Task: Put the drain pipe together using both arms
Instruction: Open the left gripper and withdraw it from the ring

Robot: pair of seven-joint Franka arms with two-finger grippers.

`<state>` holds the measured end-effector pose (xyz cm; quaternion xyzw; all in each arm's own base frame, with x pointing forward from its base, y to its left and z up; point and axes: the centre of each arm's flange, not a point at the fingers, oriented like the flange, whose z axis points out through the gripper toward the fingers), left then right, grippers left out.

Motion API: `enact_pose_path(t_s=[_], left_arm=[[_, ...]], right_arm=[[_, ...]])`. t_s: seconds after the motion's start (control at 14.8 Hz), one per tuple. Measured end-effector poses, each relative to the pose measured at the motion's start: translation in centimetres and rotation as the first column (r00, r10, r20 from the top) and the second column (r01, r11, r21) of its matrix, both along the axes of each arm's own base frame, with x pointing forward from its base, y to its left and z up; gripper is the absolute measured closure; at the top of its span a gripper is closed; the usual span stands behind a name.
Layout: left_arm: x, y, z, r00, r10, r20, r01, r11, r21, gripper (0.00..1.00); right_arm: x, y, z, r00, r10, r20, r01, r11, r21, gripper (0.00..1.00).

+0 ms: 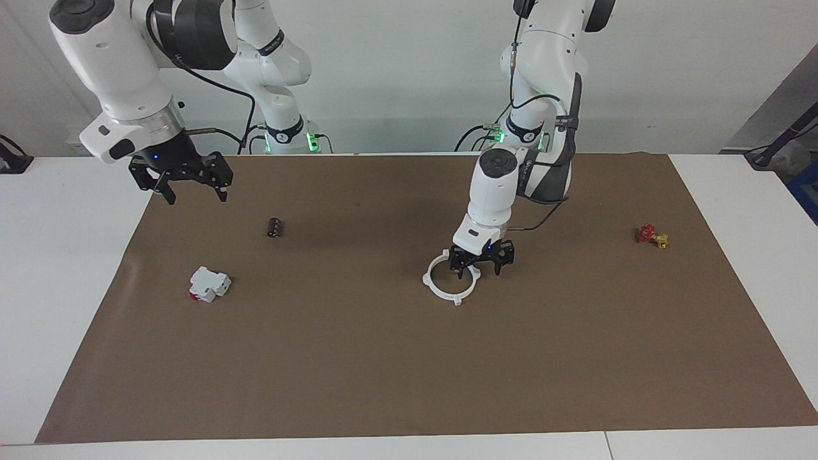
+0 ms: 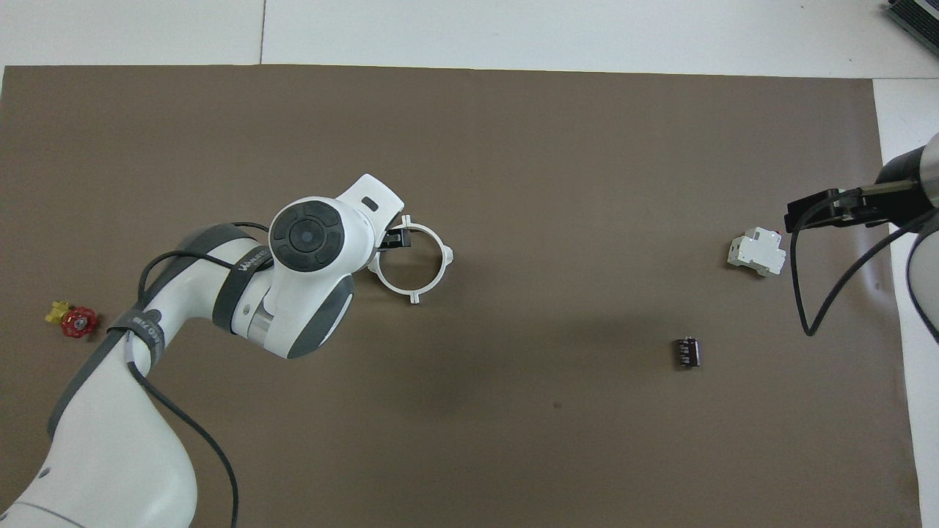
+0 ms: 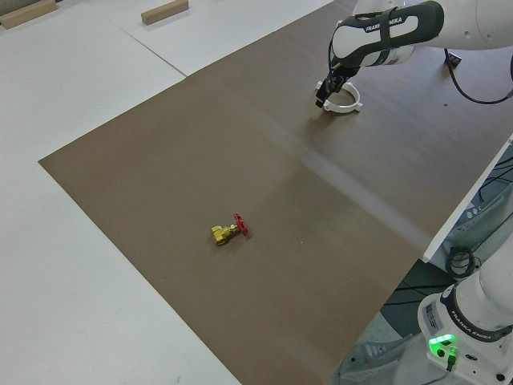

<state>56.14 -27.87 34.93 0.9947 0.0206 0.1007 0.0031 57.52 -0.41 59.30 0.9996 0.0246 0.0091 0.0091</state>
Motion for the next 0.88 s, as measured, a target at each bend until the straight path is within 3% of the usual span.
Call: enact_pose_path(t_s=[0.27,0.41,0.61,0.88], left_arm=[[1.7,5.5,5.5,0.998,0.034,0.06,-0.033,0.999,-0.01,0.0],[2.2,7.9,6.6,0.998,0.01,0.062,-0.011,1.0,0.008,0.0],[2.4,11.8,7.4,0.998,-0.064,-0.004,0.064,0.997,0.047,0.0],[2.1,18.2,9.4,0.983,-0.164,-0.085,0.168,0.985,0.035,0.0]], right_arm=[[0.0,-0.1,0.0,1.0,-0.002,0.0,0.002,1.0,0.0,0.0],[0.0,-0.1,0.0,1.0,-0.001,0.0,0.001,1.0,0.0,0.0],[0.0,-0.1,0.0,1.0,-0.001,0.0,0.001,1.0,0.0,0.0],[0.0,-0.2,0.0,1.0,-0.003,0.0,0.003,1.0,0.0,0.0]])
